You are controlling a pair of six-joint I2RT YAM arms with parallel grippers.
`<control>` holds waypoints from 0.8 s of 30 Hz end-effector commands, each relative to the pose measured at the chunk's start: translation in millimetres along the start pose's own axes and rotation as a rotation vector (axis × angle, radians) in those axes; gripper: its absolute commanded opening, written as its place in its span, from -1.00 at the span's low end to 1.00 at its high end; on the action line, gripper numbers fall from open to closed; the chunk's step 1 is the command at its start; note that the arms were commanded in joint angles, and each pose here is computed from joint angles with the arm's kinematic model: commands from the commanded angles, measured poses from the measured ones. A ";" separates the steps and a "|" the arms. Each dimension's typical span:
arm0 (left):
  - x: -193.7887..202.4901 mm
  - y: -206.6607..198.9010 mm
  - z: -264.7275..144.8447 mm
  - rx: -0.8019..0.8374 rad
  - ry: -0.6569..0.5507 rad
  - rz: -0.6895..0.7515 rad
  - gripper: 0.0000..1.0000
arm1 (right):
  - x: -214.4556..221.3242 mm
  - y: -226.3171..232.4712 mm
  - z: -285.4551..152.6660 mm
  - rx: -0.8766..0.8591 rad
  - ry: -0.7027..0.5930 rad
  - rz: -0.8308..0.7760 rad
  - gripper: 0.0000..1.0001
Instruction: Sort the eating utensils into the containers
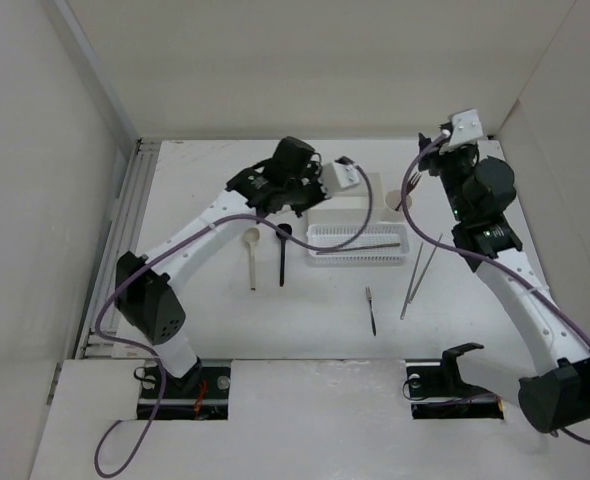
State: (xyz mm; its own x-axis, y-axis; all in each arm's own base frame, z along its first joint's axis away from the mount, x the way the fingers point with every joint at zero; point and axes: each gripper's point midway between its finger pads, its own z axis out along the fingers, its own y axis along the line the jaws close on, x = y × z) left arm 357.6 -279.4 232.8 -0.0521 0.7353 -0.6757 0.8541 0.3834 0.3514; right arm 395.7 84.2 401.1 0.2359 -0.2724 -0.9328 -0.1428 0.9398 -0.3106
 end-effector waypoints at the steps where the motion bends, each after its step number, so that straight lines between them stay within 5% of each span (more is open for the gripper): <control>1: -29.6 -35.5 29.1 0.144 -0.045 0.139 -1.00 | -50.7 -44.4 -20.5 0.202 -0.148 0.141 0.23; 6: -70.9 -66.7 76.9 0.225 -0.108 0.194 -1.00 | -57.6 -78.7 -57.1 0.361 -0.119 0.156 0.30; 15: -46.5 -90.2 142.7 0.237 -0.081 0.286 -1.00 | -54.7 -90.1 -101.6 0.421 -0.024 0.239 0.35; 24: -41.9 -112.6 157.6 0.323 -0.089 0.295 -1.00 | -35.5 -87.3 -120.1 0.428 0.046 0.234 0.37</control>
State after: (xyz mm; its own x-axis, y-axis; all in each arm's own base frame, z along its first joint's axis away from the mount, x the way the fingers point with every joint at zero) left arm 353.4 -425.5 107.4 0.1927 0.7715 -0.6063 0.9490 0.0106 0.3151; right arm 289.3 -5.2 442.7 0.2192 -0.0616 -0.9737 0.1899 0.9816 -0.0194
